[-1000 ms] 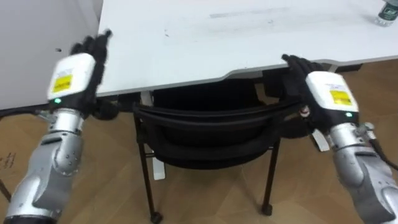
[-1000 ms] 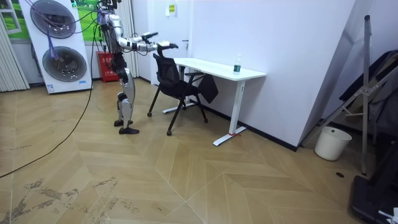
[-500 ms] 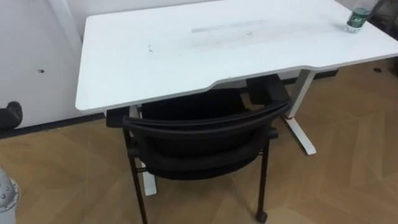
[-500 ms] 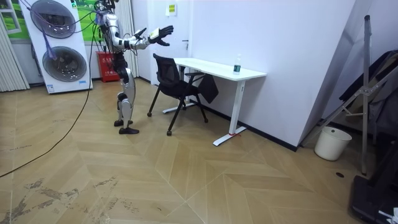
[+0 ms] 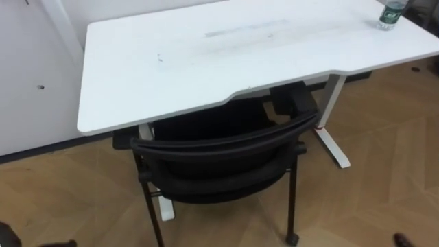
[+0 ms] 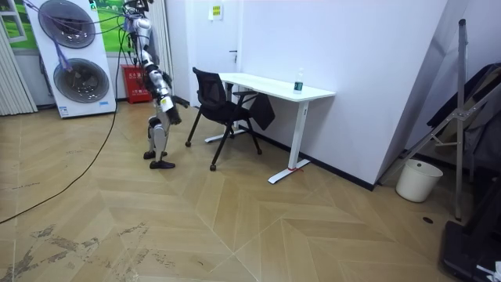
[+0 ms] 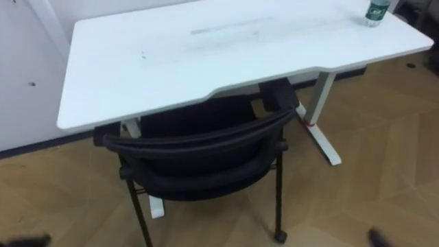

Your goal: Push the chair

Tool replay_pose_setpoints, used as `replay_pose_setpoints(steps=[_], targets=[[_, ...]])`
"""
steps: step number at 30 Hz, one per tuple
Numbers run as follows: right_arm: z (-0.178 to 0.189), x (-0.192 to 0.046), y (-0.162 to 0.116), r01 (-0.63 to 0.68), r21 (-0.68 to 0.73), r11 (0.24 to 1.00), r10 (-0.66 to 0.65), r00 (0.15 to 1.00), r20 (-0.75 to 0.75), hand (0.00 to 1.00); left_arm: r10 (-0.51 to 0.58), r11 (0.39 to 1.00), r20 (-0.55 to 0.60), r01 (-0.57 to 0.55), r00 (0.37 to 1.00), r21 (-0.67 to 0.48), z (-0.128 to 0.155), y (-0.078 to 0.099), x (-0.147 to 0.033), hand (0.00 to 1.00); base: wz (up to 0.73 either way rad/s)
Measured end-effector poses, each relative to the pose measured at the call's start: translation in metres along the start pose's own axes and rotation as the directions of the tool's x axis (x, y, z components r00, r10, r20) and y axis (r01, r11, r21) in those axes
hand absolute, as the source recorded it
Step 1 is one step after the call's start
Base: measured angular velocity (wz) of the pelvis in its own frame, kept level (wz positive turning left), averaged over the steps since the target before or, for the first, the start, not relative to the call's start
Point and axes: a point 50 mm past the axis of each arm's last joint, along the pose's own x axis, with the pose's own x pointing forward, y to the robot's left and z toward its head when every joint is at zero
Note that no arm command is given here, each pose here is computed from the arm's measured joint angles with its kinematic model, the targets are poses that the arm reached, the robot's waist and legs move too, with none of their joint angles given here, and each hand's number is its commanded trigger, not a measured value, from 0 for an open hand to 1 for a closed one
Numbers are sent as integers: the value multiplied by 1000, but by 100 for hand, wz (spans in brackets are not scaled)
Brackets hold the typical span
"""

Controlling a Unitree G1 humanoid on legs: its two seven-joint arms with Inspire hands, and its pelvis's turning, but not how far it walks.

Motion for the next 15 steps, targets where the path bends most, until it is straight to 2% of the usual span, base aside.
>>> replay_pose_setpoints(steps=[2, 7, 11, 15], targets=[[-33, -3, -6, -11, -3, 1000, 11, 992, -129, 0, -52, 999, -138, 51, 989, -6, -33, -5, -8, 0, -8], [-67, -11, -14, -51, -6, 999, 47, 963, -265, 0, -130, 991, -318, 110, 939, -80, -73, -13, -24, 0, -1], [-81, -17, -7, -104, -31, 994, 88, 942, -325, 0, -166, 984, -462, 114, 871, -139, -102, -17, -40, 0, -6], [-85, -20, 1, -148, -46, 988, 123, 928, -351, 0, -189, 982, -516, 146, 836, -123, -111, -20, -46, 0, 0]])
